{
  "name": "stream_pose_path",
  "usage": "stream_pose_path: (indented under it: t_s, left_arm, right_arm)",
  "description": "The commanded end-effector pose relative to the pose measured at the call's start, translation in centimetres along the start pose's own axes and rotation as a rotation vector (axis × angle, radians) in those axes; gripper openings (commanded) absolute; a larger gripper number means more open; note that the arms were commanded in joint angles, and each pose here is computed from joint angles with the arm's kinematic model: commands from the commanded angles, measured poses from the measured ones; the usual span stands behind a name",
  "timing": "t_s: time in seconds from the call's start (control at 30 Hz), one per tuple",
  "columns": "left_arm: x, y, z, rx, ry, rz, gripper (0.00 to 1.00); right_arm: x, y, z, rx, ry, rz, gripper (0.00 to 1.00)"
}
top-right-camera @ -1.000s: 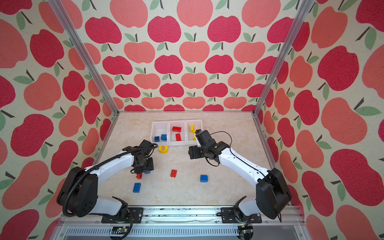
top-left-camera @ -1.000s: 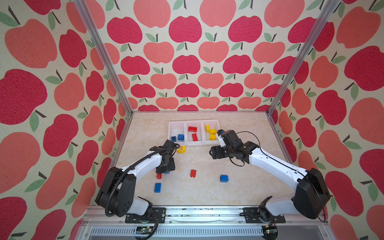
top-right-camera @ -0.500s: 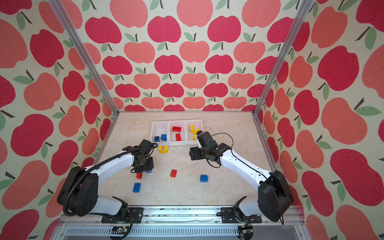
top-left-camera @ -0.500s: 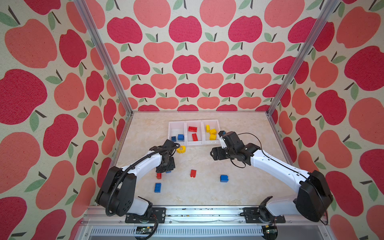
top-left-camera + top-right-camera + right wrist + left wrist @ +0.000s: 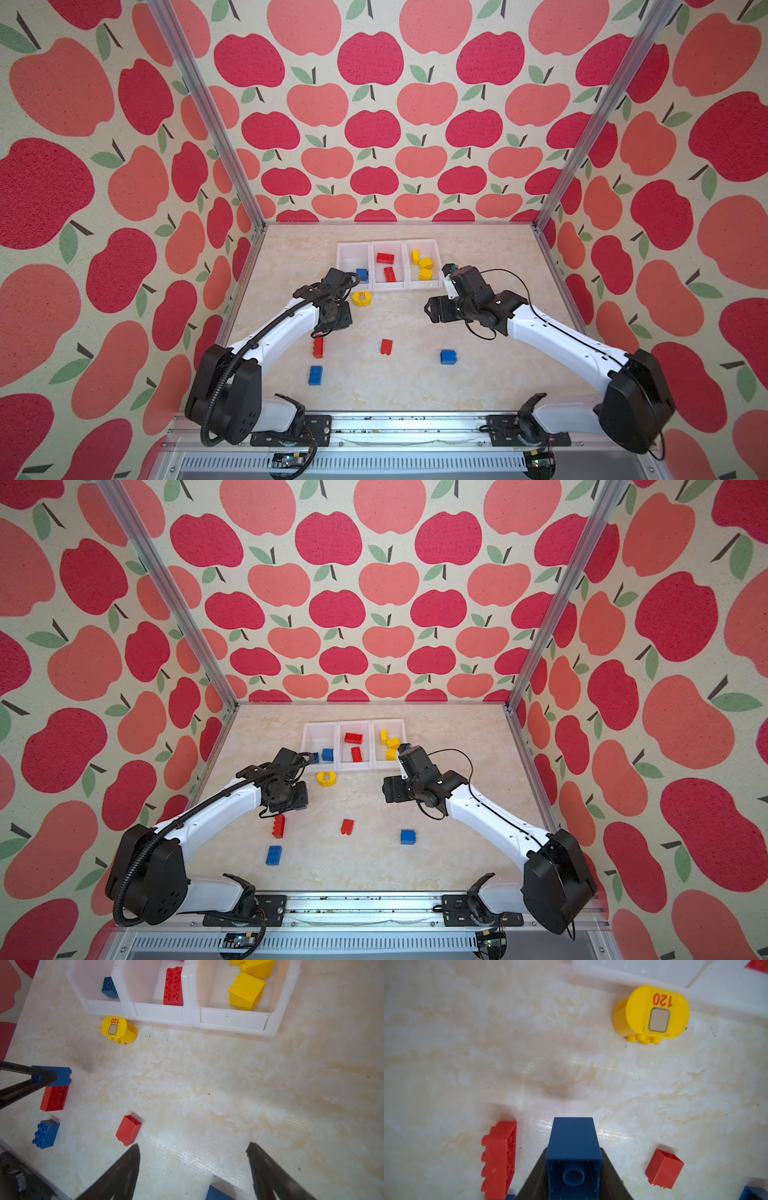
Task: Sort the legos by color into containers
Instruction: 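Carry the blue brick with the left gripper into the blue compartment and release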
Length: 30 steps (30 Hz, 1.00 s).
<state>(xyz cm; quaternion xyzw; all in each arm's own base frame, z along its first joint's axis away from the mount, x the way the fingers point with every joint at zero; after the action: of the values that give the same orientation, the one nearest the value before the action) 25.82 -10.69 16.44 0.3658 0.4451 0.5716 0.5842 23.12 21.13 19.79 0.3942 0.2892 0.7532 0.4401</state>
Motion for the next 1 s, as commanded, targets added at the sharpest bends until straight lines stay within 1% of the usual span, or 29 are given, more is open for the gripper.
stream_pose_path:
  t_s: [0.0,0.23,0.4,0.63,0.8,0.97]
  left_arm:
    - [-0.3,1.7,3.0,-0.1,-0.041,0.009,0.28]
    - [-1.7,2.8,9.1,-0.262,-0.096,-0.016,0.28]
    - [-2.8,1.9,13.0,-0.311,-0.138,-0.026,0.28]
    - [-3.2,-0.4,17.3,-0.345,-0.155,-0.011,0.27]
    - [-3.3,-2.6,19.1,-0.343,-0.161,0.008,0.27]
    - [-3.2,-4.9,20.3,-0.331,-0.161,0.028,0.27]
  right_arm:
    - [-0.7,0.6,-0.4,-0.014,-0.033,-0.018,0.84]
    - [-1.1,1.1,-0.7,-0.019,-0.04,-0.027,0.84]
    - [-1.3,1.3,-0.6,-0.022,-0.042,-0.033,0.85]
    - [-1.7,1.8,-0.6,-0.025,-0.046,-0.044,0.85]
    - [-1.9,2.2,-0.8,-0.026,-0.048,-0.052,0.85]
    - [-2.1,2.4,-0.9,-0.028,-0.051,-0.06,0.85]
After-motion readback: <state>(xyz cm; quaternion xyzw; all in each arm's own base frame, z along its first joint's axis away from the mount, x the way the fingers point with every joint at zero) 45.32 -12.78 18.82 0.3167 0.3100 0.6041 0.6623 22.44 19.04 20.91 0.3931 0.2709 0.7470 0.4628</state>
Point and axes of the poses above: each gripper's point midway between its finger pads, its own y axis back along the fingers, its own x axis along the line the jaws close on, z = x × y, the point moved 7 cm from there along y, back along the fingers, and after that the axes turned 6 degrees about -y, right-handed, at the moved point
